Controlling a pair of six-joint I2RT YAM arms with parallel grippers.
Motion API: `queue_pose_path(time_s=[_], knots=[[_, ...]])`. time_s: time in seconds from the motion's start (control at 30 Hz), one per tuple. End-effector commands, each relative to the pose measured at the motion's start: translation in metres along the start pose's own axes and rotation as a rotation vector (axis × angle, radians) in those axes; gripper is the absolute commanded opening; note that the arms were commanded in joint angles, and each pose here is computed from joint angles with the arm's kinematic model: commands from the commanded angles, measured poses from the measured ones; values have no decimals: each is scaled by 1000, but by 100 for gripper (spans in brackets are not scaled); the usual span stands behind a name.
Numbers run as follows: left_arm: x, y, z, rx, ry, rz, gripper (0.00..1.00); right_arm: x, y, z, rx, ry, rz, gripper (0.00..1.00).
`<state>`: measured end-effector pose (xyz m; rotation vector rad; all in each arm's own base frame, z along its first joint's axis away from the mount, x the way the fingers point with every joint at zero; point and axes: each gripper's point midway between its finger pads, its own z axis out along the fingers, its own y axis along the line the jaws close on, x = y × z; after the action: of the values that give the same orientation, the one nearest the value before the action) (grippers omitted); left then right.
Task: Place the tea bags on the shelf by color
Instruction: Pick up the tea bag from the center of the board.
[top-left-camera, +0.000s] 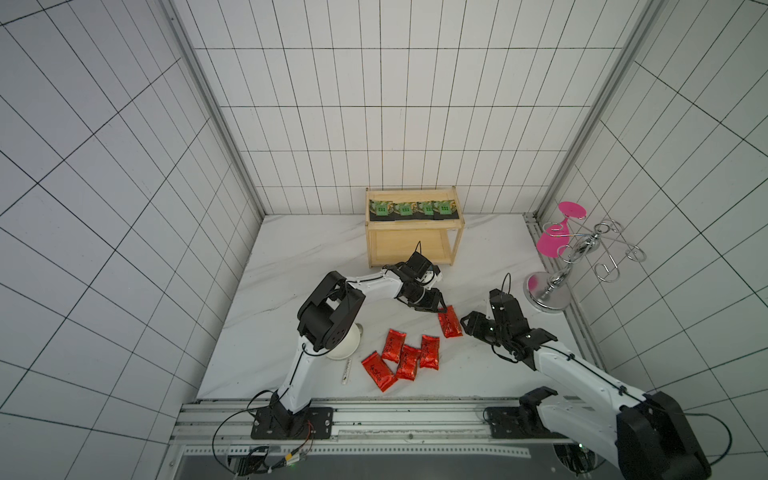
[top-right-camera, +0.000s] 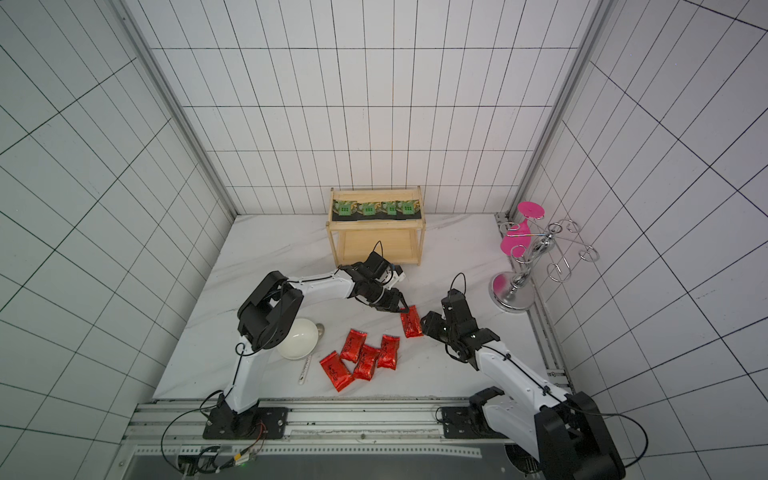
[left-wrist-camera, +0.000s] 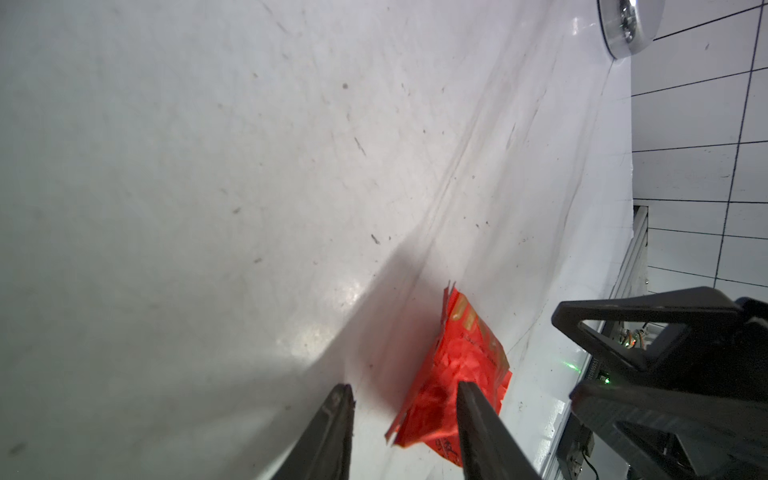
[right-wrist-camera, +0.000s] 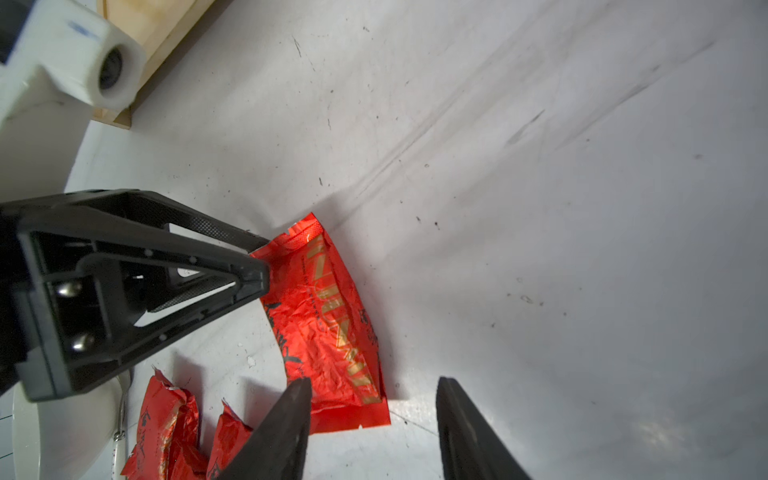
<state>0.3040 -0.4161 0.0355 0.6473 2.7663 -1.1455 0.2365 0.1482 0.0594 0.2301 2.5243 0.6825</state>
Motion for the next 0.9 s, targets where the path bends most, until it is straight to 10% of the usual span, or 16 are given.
queue_pose_path(time_s=[0.0,0.37,0.87], knots=[[4,4,8,3,26,3,38,5,-7,-2,3,8,8,52],[12,5,8,16,34,-26,0,0,-6,-8,-10,-4,26,52],[-8,15,-72,220,-337,-252,0,-20,45,-7,-347,14,354,56]])
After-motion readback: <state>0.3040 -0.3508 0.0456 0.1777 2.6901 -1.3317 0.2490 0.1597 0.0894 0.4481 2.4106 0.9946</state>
